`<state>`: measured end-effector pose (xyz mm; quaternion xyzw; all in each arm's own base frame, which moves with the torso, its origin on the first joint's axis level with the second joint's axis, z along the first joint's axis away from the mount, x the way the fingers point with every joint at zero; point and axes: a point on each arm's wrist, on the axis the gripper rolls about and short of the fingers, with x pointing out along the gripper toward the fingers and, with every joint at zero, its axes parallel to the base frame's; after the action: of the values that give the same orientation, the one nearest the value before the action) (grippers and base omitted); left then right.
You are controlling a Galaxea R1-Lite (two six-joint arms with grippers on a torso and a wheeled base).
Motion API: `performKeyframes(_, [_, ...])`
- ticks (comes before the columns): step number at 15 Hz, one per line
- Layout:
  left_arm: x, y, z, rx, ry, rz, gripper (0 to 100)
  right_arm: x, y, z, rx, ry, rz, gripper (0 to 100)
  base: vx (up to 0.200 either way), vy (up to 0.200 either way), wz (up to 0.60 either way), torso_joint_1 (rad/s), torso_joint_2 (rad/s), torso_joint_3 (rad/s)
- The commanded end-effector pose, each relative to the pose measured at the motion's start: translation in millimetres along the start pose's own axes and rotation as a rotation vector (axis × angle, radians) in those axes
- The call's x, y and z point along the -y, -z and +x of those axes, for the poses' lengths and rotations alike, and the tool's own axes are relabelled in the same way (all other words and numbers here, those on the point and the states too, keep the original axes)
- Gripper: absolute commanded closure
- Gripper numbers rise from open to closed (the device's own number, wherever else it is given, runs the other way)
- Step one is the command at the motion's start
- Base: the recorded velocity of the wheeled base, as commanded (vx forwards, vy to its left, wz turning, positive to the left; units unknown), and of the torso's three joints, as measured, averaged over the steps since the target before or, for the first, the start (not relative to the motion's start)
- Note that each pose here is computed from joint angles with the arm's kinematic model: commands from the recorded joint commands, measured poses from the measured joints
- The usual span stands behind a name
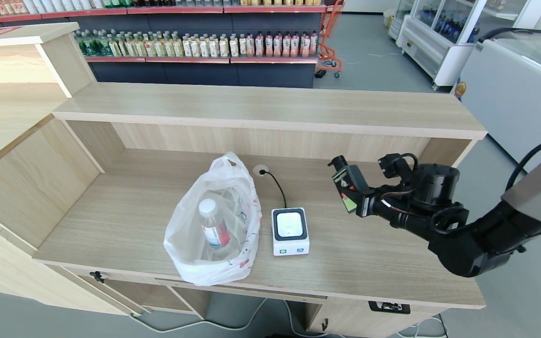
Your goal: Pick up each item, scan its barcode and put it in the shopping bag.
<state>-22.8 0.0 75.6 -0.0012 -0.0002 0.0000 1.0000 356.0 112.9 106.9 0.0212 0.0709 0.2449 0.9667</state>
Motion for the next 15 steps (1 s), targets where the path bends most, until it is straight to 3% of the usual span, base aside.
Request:
performKeyframes(1, [0.0,0.1,0,0.000,0.000,0.001,0,-5,-45,-32,0.063,0.007,-0.024,100,0.000,0.200,0.00,-0.002,0.01,0.002])
performKeyframes(5, [0.0,0.1,0,0.000,0.000,0.001,0,-22,-64,-48,0.055,-0.029,-0.028,100,0.000,0.200,0.00,0.005,0.00,0.005])
performKeyframes(11, [0.0,0.1,0,0.000,0.000,-0.001,0,-59,-77,-61,0.002,-0.130,-0.030,100,0.000,0.000,0.00,0.000,0.00,0.000])
performKeyframes(15, [0.0,0.1,0,-0.002,0.000,-0.001,0,-71,-61,-33,-0.095,-0.148,-0.026,100,0.000,0.000,0.00,0.000,0.00,0.000])
